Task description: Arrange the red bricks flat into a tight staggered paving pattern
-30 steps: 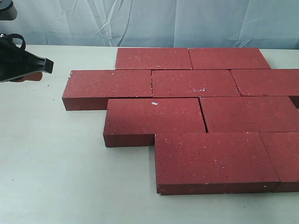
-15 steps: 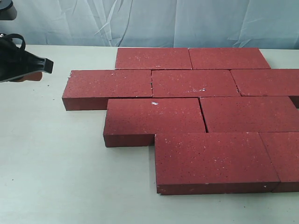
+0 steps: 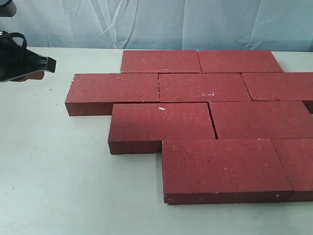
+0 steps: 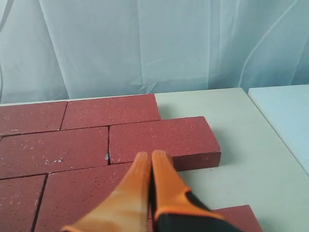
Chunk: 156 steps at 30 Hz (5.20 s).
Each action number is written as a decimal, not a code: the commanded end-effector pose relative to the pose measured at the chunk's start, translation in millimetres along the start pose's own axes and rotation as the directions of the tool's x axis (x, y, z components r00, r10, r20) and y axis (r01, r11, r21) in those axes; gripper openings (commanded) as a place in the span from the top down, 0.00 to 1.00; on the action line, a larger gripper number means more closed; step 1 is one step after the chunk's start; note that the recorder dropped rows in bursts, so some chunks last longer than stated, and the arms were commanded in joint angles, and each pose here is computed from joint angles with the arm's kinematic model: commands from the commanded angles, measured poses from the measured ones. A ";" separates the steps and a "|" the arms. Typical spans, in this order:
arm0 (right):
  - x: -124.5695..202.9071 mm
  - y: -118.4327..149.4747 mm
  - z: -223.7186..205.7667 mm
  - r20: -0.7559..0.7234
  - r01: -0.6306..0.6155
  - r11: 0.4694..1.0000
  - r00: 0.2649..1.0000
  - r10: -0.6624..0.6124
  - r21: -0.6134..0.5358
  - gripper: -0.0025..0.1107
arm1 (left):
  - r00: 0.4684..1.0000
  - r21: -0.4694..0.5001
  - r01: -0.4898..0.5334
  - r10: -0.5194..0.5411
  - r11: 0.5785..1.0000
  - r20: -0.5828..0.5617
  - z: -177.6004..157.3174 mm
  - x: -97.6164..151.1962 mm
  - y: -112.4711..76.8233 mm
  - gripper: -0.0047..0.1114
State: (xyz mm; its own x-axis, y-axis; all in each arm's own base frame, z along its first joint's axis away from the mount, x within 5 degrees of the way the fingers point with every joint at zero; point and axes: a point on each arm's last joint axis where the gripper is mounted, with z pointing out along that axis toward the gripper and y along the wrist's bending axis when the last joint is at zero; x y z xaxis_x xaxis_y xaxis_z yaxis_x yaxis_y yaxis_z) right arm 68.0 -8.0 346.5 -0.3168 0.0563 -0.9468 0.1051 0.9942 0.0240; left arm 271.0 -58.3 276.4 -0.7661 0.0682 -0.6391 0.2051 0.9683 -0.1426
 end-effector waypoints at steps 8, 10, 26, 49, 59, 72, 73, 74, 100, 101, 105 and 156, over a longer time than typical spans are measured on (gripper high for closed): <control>-0.8 -5.8 -5.5 0.032 0.108 0.992 0.993 -0.110 0.063 0.99 | 1.000 -0.001 0.001 -0.001 1.000 0.017 -2.2 -0.9 -0.5 0.96; -0.8 -5.8 -5.5 0.031 0.125 0.990 0.991 -0.127 0.064 0.99 | 1.000 -0.001 0.001 -0.001 1.000 0.017 -2.2 -0.9 -0.5 0.96; 0.6 -0.7 -9.8 0.053 0.116 0.993 0.992 -0.116 0.006 0.99 | 1.000 -0.001 0.001 -0.001 1.000 0.017 -2.2 -0.9 -0.5 0.96; 129.2 2.0 24.6 0.167 0.021 0.997 0.986 -0.008 -0.075 0.99 | 1.000 -0.001 0.001 -0.001 1.000 0.017 -2.2 -0.9 -0.5 0.96; 158.7 2.0 38.1 0.088 0.001 0.997 0.996 0.006 -0.080 0.99 | 1.000 -0.001 0.001 -0.001 1.000 0.018 -2.2 -1.1 -0.5 0.96; 158.2 2.0 38.1 0.093 0.000 0.997 0.996 0.007 -0.080 0.99 | 1.000 -0.001 0.001 -0.001 1.000 0.018 -2.2 -1.1 -0.5 0.96; 158.2 2.0 38.1 0.093 0.000 0.997 0.996 0.007 -0.080 0.99 | 1.000 -0.001 0.001 -0.001 1.000 0.018 -2.2 -1.1 -0.5 0.96; 158.2 2.0 38.1 0.093 0.000 0.997 0.996 0.007 -0.080 0.99 | 1.000 -0.001 0.001 -0.001 1.000 0.018 -2.2 -1.1 -0.5 0.96; 158.6 2.2 38.1 0.088 -0.007 0.997 0.996 0.014 -0.083 0.99 | 1.000 -0.003 -0.002 0.002 1.000 0.016 -2.2 -0.9 -0.3 0.96; 158.6 2.2 38.1 0.088 -0.007 0.997 0.996 0.014 -0.083 0.99 | 1.000 -0.003 -0.002 0.002 1.000 0.016 -2.2 -0.9 -0.3 0.96; 158.6 2.2 38.1 0.088 -0.007 0.997 0.996 0.014 -0.083 0.99 | 0.998 0.000 -0.009 0.009 1.000 0.066 -17.8 -3.4 -2.6 0.96; 158.7 2.1 38.1 0.087 -0.006 0.997 0.996 0.013 -0.082 0.99 | 0.746 -0.259 0.091 0.107 0.962 0.657 -81.3 223.3 24.7 0.96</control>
State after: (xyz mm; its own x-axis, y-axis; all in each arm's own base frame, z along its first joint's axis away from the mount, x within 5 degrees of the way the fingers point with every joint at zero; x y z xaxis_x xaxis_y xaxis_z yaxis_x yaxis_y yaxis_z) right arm 54.0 -0.2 184.2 -0.2441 0.0594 -0.9679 0.0258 0.9982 0.0548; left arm 55.8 0.4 193.1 -0.1483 -0.0012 -0.9889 -0.0302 0.9995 0.0034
